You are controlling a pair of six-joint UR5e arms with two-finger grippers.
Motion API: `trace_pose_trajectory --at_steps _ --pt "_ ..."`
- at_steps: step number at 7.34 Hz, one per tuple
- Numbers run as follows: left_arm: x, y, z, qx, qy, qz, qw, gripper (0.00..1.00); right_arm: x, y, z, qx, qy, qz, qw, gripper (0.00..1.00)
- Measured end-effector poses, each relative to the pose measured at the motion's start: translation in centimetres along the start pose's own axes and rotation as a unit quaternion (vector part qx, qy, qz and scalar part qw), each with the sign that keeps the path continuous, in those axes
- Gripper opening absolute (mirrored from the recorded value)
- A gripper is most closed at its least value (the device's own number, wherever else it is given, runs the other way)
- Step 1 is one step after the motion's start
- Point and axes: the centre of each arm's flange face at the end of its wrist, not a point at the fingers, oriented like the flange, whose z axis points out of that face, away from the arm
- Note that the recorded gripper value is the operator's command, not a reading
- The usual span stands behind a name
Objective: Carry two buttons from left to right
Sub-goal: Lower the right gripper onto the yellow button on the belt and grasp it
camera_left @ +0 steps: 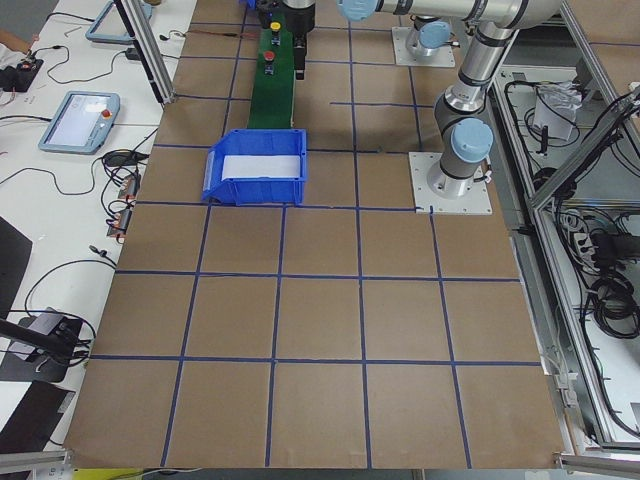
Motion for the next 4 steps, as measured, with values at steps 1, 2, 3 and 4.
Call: trace_pose_trajectory --at_steps 1,2,3,4 --pt "-0.01 -0.17 0.01 0.0 0.0 0.0 1.0 1.0 0.04 0.35 0.43 0.002 -0.003 0.002 1.0 0.97" --pt "-0.01 -0.16 -0.12 0.001 0.0 0.0 1.0 1.0 0.04 0.54 0.69 0.003 -0.006 0.003 1.0 0.97" --pt "0.01 -0.04 -0.33 0.003 0.001 0.0 1.0 1.0 0.03 0.64 0.77 0.003 -0.007 0.004 1.0 0.97" --pt "0.09 -0.07 -0.4 0.004 0.004 0.0 1.0 1.0 0.02 0.89 0.82 0.003 -0.007 0.005 1.0 0.97"
